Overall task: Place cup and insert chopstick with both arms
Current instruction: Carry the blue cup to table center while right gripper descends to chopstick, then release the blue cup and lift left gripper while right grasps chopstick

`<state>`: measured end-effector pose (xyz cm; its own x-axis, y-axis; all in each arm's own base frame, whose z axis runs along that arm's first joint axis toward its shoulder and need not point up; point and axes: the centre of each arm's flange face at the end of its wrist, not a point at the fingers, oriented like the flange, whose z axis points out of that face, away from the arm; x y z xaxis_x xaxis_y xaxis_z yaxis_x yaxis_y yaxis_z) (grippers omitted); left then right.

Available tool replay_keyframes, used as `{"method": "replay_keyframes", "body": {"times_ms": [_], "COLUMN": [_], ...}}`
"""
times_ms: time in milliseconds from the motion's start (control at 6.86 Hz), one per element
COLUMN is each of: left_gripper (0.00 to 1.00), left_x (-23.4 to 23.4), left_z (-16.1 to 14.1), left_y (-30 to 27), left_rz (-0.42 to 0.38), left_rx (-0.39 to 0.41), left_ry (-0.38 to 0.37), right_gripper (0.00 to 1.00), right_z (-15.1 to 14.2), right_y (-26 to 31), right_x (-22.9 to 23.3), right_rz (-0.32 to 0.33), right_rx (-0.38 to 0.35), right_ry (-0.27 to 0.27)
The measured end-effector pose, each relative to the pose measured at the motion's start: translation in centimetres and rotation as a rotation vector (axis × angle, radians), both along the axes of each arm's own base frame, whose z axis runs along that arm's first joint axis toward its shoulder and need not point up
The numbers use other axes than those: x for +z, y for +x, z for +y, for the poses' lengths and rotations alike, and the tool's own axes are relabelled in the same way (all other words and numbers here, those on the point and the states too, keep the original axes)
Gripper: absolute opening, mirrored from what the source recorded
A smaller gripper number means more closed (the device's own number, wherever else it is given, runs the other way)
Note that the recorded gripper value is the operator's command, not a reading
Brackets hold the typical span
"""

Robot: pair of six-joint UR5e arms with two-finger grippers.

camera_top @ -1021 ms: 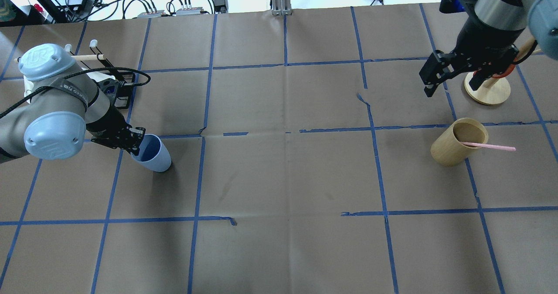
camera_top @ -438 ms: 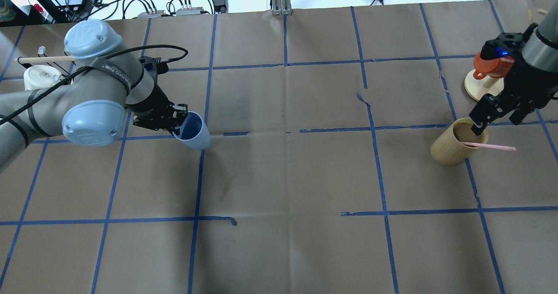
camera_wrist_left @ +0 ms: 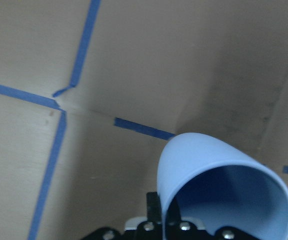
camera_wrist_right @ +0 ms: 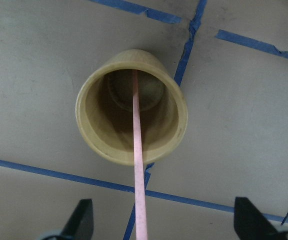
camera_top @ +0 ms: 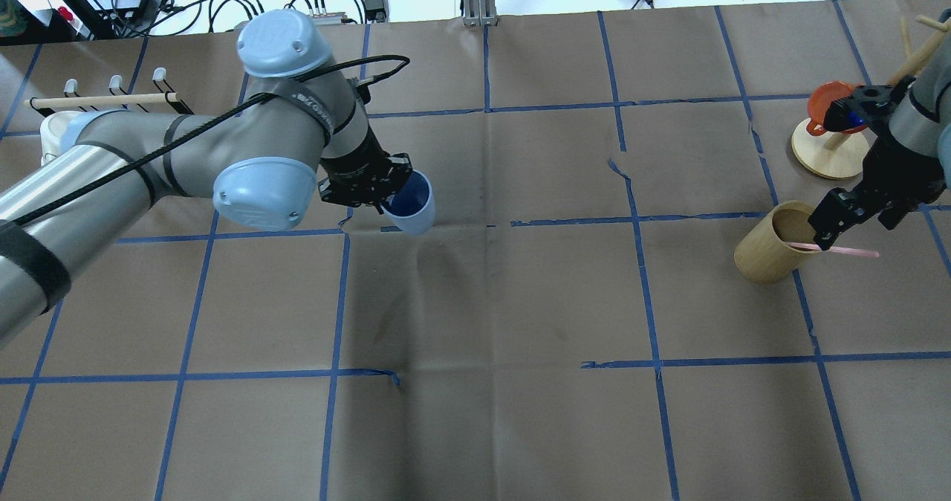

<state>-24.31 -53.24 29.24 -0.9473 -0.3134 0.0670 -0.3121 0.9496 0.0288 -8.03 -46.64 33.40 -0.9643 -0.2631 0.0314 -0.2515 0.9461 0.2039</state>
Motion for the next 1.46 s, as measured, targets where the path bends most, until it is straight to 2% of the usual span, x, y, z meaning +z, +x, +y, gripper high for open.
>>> {"method": "replay_keyframes", "body": {"times_ms": [146, 292, 438, 583, 729, 1021, 1167, 1458], "left_gripper": [0.02, 0.1, 0.44, 0.99, 1.0, 1.0, 1.0, 1.0], "left_x": [-1.6, -3.0, -3.9, -4.1, -4.2, -2.8, -1.1, 5.5], "left_z": [-0.5, -0.9, -1.3, -1.6, -1.7, -1.6, -1.5, -2.3], "left_y": [-3.8, -6.4, -7.7, -8.2, -8.4, -8.3, -7.9, -5.0], "left_rz": [-0.004, -0.003, 0.001, 0.002, 0.001, 0.008, 0.011, -0.004], "left_rx": [0.044, 0.083, 0.11, 0.123, 0.126, 0.124, 0.116, 0.047], "left_ry": [0.013, 0.016, 0.013, 0.009, 0.01, -0.005, -0.009, 0.021], "right_gripper": [0.91, 0.78, 0.62, 0.48, 0.37, 0.23, 0.19, 0.18], "right_z": [0.2, 0.3, 0.4, 0.7, 1.0, 1.3, 1.4, 1.5], "right_y": [0.0, 0.0, 0.0, 0.1, 0.2, 0.3, 0.3, 0.3], "right_x": [-0.1, -0.2, -0.4, -0.8, -1.0, -1.3, -1.3, -1.0], "right_rz": [0.002, 0.002, -0.002, -0.011, -0.021, -0.033, -0.034, -0.039], "right_rx": [0.001, 0.001, 0.001, 0.001, -0.001, -0.003, -0.004, -0.021], "right_ry": [0.008, 0.013, 0.023, 0.041, 0.063, 0.09, 0.095, 0.114]}}
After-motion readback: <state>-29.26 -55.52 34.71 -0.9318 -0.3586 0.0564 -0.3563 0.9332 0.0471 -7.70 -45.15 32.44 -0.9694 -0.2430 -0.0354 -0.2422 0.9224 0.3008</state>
